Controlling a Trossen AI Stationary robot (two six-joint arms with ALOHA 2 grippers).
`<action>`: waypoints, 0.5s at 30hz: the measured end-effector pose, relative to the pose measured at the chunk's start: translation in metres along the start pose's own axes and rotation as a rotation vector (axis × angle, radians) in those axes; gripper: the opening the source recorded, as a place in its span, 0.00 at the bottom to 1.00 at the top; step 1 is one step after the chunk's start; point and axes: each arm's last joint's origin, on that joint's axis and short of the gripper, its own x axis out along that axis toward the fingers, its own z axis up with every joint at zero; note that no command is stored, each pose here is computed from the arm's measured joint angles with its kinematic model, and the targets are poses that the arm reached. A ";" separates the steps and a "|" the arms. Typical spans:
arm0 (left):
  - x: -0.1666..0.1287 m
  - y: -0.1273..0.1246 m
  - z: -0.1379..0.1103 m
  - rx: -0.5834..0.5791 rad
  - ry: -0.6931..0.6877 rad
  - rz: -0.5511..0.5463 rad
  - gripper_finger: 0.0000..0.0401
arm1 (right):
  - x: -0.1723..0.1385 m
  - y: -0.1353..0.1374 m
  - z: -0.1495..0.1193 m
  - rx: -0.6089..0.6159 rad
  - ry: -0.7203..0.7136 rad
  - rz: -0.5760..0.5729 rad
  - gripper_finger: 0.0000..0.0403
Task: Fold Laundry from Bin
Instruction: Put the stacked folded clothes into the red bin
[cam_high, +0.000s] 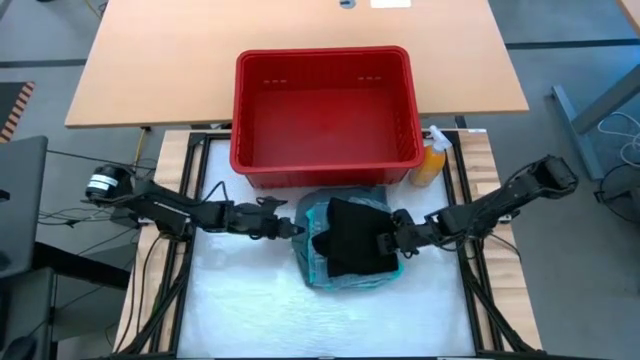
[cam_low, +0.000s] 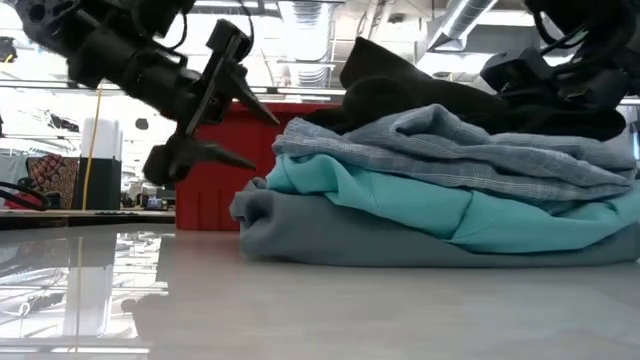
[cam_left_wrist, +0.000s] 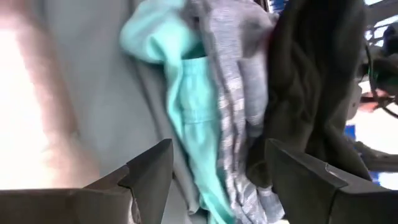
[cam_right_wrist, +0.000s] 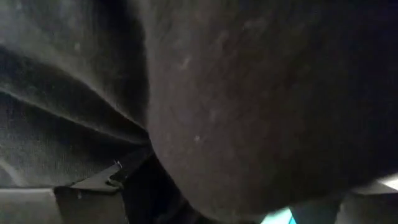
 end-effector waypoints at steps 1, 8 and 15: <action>0.000 0.005 -0.002 -0.021 0.002 -0.012 0.60 | 0.002 0.000 0.000 -0.004 0.005 -0.002 0.77; 0.010 0.026 -0.010 -0.005 0.008 0.145 0.60 | 0.002 0.000 0.002 0.002 0.037 0.002 0.77; 0.039 0.037 -0.018 -0.063 0.020 0.034 0.60 | 0.002 0.000 0.001 0.001 0.049 0.002 0.77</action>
